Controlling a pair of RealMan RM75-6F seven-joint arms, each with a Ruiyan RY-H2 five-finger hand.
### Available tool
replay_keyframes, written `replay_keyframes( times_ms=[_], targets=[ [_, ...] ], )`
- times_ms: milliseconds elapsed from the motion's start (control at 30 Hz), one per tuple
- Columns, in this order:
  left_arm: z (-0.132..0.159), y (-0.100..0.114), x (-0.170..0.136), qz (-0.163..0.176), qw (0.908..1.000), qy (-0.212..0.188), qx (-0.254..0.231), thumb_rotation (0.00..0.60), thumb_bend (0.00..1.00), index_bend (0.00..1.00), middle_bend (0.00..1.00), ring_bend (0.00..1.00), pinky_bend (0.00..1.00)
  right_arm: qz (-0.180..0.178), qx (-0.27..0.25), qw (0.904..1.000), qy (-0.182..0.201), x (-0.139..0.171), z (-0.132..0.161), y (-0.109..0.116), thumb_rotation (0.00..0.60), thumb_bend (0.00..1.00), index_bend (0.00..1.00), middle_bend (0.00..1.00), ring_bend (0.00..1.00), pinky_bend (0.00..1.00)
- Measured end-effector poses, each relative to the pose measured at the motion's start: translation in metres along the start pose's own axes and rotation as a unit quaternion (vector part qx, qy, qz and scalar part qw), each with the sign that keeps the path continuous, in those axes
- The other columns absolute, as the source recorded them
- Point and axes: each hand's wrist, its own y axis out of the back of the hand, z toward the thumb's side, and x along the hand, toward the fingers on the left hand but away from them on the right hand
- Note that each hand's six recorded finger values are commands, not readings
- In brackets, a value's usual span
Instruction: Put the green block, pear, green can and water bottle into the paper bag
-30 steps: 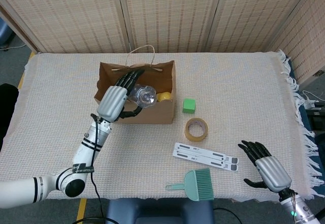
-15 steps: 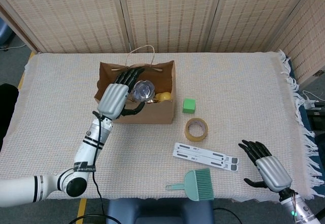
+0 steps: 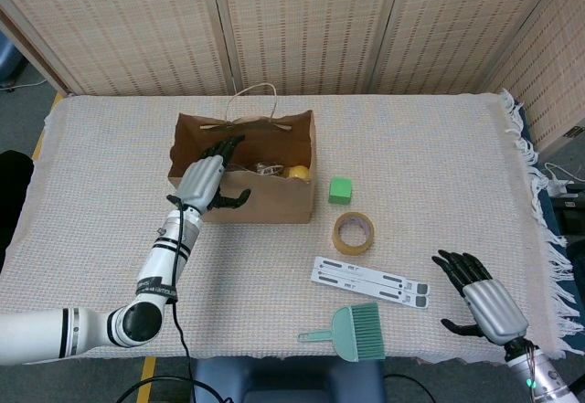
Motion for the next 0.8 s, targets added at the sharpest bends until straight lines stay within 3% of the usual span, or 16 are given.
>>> replay_keyframes(
  times_ms=[233, 333, 433, 600, 800],
  targets=[
    [0.024, 0.033, -0.013, 0.062, 0.9944, -0.077, -0.038, 0.6, 0.38, 0.0, 0.0, 0.0, 0.07, 0.002, 0.004, 1.0, 0.002, 0.001, 0.001, -0.001, 0.6, 0.07, 0.0, 0.0, 0.0, 0.01],
    [0.026, 0.05, -0.029, 0.079, 0.9896, -0.098, -0.07, 0.6, 0.4, 0.0, 0.0, 0.0, 0.07, 0.0, 0.006, 1.0, 0.002, 0.001, 0.001, -0.001, 0.6, 0.07, 0.0, 0.0, 0.0, 0.01],
    [0.022, 0.066, -0.047, 0.1, 0.9857, -0.115, -0.072, 0.6, 0.44, 0.0, 0.0, 0.0, 0.07, -0.002, 0.006, 1.0, 0.001, 0.002, 0.001, -0.001, 0.6, 0.07, 0.0, 0.0, 0.0, 0.01],
    [-0.013, 0.085, -0.081, 0.136, 0.9844, -0.111, -0.008, 0.6, 0.46, 0.0, 0.0, 0.0, 0.07, -0.005, 0.008, 1.0, -0.001, 0.002, 0.0, 0.0, 0.6, 0.07, 0.0, 0.0, 0.0, 0.0],
    [-0.078, 0.09, -0.129, 0.15, 0.9819, -0.061, 0.098, 0.6, 0.46, 0.0, 0.0, 0.0, 0.08, -0.006, 0.015, 0.9999, 0.002, 0.001, 0.0, 0.0, 0.6, 0.07, 0.0, 0.0, 0.0, 0.0]
  ],
)
